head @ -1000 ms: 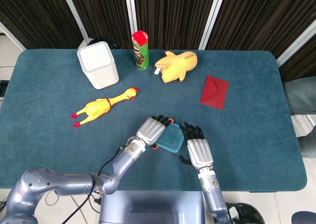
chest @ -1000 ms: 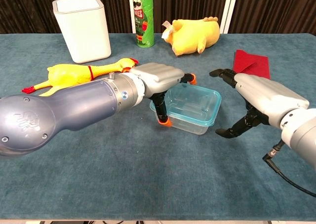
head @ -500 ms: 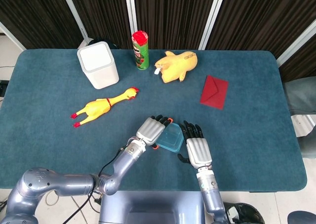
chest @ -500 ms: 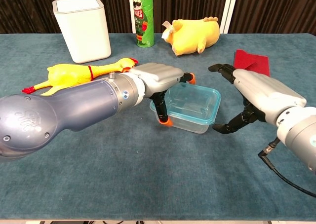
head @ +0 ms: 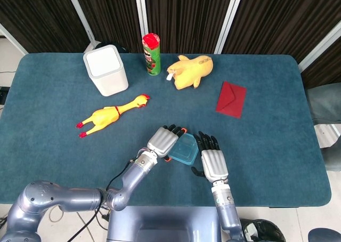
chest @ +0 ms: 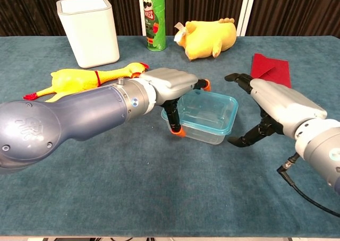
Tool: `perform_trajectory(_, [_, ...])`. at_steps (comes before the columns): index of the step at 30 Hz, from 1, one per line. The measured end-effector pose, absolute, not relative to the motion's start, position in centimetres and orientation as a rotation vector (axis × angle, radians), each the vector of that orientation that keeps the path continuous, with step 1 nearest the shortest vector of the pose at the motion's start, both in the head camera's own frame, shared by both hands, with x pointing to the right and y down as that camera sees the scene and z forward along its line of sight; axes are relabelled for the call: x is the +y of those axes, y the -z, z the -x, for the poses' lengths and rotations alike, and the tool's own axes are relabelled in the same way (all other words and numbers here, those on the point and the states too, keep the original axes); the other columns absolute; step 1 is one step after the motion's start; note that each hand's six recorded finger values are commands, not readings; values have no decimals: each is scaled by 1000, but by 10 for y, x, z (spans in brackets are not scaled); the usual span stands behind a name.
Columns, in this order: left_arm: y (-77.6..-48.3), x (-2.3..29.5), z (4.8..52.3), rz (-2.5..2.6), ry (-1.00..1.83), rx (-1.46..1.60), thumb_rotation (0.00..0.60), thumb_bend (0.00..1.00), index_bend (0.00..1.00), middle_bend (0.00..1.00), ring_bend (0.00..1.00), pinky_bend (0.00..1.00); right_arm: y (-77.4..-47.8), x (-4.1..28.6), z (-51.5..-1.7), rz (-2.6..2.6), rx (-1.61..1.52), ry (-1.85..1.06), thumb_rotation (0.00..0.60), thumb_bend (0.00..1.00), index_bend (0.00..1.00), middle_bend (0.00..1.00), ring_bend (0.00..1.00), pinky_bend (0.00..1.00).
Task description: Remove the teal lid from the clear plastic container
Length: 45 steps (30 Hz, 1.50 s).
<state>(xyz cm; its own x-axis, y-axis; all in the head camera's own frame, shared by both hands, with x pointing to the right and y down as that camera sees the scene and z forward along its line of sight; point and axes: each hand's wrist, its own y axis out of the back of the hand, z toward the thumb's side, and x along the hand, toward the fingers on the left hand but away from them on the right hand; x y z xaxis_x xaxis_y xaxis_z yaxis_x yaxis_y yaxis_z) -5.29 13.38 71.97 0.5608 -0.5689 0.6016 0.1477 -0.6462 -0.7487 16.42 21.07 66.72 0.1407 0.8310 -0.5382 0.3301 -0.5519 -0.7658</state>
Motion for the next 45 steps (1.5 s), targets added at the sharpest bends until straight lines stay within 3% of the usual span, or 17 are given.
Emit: perform_trajectory(45, [-720,140,46,1992,1119,299,600,166,177,196,158,336,-666,204,-161,2006,-1268,-1424,600,275,0,0,0,0])
